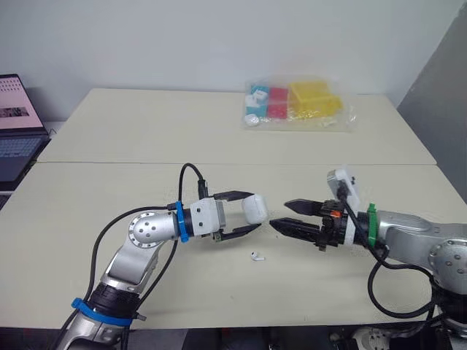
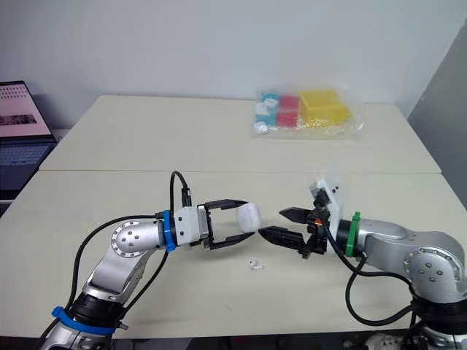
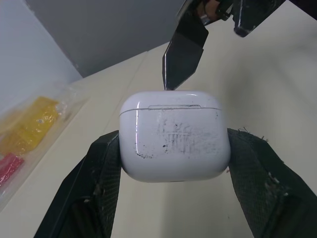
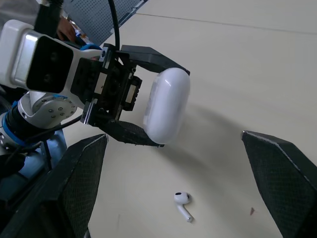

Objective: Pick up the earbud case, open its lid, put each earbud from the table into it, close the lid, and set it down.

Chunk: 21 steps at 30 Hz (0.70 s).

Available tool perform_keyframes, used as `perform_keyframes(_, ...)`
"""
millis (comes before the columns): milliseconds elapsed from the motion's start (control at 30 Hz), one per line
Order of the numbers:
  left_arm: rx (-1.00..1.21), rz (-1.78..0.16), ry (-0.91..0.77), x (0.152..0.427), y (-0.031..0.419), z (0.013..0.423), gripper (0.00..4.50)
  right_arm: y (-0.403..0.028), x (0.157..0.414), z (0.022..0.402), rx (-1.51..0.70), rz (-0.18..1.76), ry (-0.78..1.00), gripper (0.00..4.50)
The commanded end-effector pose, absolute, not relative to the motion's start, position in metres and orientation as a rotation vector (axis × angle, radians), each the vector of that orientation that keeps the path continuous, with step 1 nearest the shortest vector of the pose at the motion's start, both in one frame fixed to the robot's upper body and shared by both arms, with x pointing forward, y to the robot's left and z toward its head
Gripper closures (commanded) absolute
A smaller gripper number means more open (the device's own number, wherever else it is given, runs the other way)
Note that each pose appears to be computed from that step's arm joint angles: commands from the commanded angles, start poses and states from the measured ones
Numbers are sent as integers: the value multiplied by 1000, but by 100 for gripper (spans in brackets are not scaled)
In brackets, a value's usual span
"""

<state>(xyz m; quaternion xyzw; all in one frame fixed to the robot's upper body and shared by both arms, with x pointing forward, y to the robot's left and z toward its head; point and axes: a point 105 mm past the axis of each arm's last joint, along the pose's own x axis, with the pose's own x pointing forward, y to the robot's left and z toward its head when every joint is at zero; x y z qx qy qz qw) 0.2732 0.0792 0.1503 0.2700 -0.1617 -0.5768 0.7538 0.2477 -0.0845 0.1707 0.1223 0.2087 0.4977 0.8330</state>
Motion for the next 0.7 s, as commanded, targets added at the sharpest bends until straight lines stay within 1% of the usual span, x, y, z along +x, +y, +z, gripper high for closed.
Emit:
perform_keyframes(33,592,-1286,-411,267,76,157,173,-76,246,179,325,1114,449,0)
perform_keyframes(333,590,-1290,-433,264,75,159,173,-60,249,171,383,1178,536,0)
perform_keyframes(600,593,-1300,-443,262,72,162,173,-51,254,168,397,1194,553,0)
perform_keyframes(700,589,-1296,-449,264,71,164,173,-50,256,168,410,1193,555,56)
